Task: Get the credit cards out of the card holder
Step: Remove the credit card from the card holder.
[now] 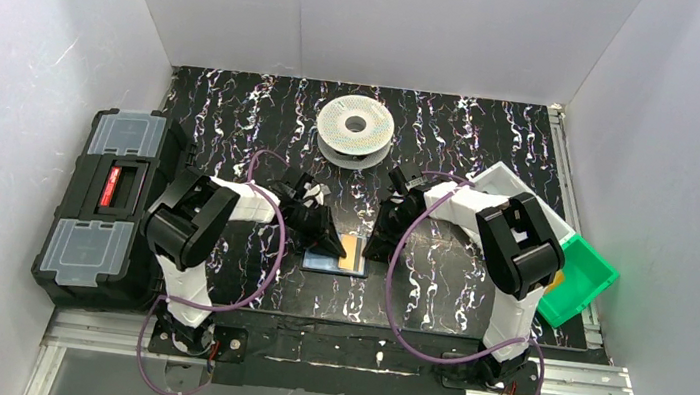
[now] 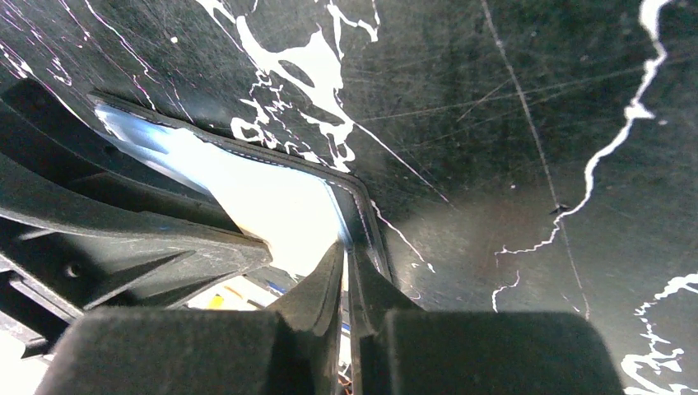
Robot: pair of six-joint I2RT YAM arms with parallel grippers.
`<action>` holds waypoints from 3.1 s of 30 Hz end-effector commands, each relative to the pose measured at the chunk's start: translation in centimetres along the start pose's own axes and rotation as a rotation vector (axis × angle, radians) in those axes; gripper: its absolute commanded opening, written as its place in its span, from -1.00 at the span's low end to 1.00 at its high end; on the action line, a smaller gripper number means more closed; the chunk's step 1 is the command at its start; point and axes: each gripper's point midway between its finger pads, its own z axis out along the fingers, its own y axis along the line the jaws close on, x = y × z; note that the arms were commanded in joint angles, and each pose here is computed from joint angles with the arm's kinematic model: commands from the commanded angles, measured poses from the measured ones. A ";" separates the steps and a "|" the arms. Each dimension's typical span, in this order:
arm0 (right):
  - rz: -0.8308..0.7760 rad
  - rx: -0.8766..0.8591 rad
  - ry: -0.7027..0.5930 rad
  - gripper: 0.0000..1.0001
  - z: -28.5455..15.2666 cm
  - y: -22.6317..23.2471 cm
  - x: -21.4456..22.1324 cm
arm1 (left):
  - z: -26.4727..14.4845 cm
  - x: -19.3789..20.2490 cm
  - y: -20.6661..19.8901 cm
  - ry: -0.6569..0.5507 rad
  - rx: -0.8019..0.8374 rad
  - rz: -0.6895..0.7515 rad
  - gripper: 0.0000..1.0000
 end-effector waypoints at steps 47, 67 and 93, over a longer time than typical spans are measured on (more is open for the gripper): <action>0.001 0.071 0.004 -0.87 1.7 -1.2 -0.2 | -5.6 -0.8 4.3 -0.101 -0.160 -0.056 -1.00; -0.003 0.072 0.012 -0.87 1.8 -1.2 -0.2 | -5.5 -1.0 3.0 -0.097 -0.088 -0.047 -0.72; -0.002 0.071 0.017 -0.87 1.9 -1.1 -0.2 | -4.1 -0.9 1.9 -0.059 0.023 -0.066 -0.60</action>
